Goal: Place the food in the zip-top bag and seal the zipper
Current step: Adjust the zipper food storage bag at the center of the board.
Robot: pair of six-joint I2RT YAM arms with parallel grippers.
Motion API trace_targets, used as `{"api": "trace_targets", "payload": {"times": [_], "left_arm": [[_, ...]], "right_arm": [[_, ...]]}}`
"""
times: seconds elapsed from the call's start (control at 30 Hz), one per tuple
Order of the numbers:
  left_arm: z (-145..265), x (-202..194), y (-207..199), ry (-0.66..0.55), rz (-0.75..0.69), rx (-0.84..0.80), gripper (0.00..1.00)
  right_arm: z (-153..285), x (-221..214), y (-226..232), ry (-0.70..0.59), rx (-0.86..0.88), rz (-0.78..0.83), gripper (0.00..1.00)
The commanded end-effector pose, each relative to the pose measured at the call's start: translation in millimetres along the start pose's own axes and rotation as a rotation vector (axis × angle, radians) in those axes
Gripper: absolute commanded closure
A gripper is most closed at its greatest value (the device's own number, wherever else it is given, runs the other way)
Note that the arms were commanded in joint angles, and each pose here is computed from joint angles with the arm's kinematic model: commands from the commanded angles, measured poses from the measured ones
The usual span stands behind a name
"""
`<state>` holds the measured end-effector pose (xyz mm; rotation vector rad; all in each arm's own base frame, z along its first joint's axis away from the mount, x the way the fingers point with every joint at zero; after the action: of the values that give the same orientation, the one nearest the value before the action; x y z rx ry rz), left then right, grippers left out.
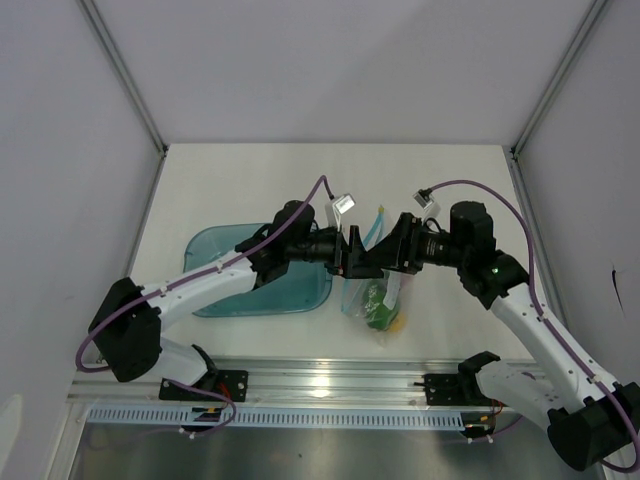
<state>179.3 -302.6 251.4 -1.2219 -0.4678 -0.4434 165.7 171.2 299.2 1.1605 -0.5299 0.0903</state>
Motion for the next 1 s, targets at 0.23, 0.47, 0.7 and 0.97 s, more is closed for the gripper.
{"api": "trace_targets", "payload": {"times": [0.23, 0.47, 0.7, 0.97], "left_arm": [[-2, 7, -22, -0.02, -0.063, -0.055, 0.25], [-6, 2, -11, -0.008, -0.055, -0.028, 0.54], [-11, 5, -6, -0.001, -0.068, 0.042, 0.6], [-7, 10, -5, 0.014, -0.105, 0.106, 0.89]], "right_arm": [[-8, 13, -1, -0.072, -0.019, -0.06, 0.31], [-3, 15, 0, -0.113, -0.052, -0.056, 0.31], [5, 20, 0, -0.15, -0.125, -0.037, 0.32], [34, 38, 10, -0.231, -0.324, 0.086, 0.32]]}}
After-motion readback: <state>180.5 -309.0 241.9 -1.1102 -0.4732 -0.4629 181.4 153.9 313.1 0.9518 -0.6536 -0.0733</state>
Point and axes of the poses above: each gripper's point midway between its finger pads, its own z axis back along the fingers, its own y axis along the line the jaws close on, x = y × z, the point moved 8 cm from there along z, back along the fingers
